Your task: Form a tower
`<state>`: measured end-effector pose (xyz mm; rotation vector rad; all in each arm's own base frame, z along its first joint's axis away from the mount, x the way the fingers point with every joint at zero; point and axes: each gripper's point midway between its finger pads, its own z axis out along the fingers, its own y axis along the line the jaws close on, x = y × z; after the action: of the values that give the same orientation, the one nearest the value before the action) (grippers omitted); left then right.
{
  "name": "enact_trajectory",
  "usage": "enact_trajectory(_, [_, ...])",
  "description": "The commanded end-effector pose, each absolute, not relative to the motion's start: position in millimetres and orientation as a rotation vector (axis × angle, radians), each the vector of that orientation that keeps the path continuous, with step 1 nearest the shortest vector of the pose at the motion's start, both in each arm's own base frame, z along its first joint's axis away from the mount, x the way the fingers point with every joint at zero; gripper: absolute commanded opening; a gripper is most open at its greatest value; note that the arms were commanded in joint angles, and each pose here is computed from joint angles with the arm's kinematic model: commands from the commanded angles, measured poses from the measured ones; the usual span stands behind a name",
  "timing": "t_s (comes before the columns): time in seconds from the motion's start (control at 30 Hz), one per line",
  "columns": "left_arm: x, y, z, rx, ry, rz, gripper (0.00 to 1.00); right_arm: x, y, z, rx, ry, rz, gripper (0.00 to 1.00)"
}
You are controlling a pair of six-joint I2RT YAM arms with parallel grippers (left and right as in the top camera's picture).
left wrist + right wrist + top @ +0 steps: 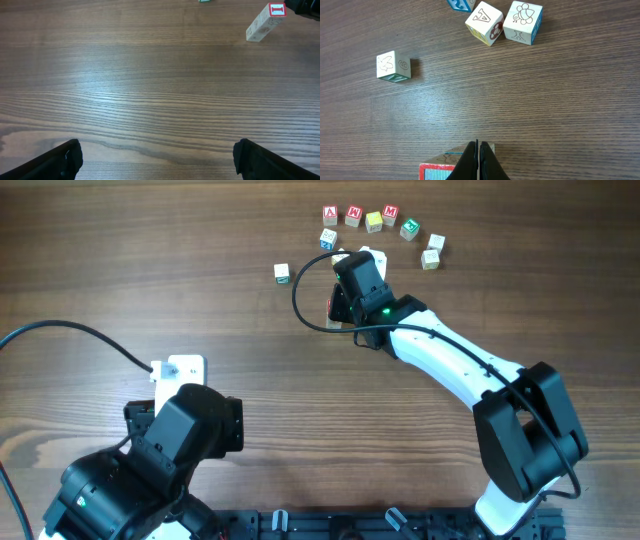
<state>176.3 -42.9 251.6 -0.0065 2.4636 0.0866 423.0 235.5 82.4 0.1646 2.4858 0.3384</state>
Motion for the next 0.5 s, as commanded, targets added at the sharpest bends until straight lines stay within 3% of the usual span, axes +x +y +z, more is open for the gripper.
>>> enact_trajectory(0.0, [176.6,-42.4,252.8,-0.002,2.458,0.089,1.00,423.3,236.4,73.5,0.145,2.505,0.336,0.04])
enact_trajectory(0.47, [176.7,-42.4,252.8,-0.002,2.458,0.089,1.00,424.0,237.0,74.2,0.119,2.500,0.333,0.04])
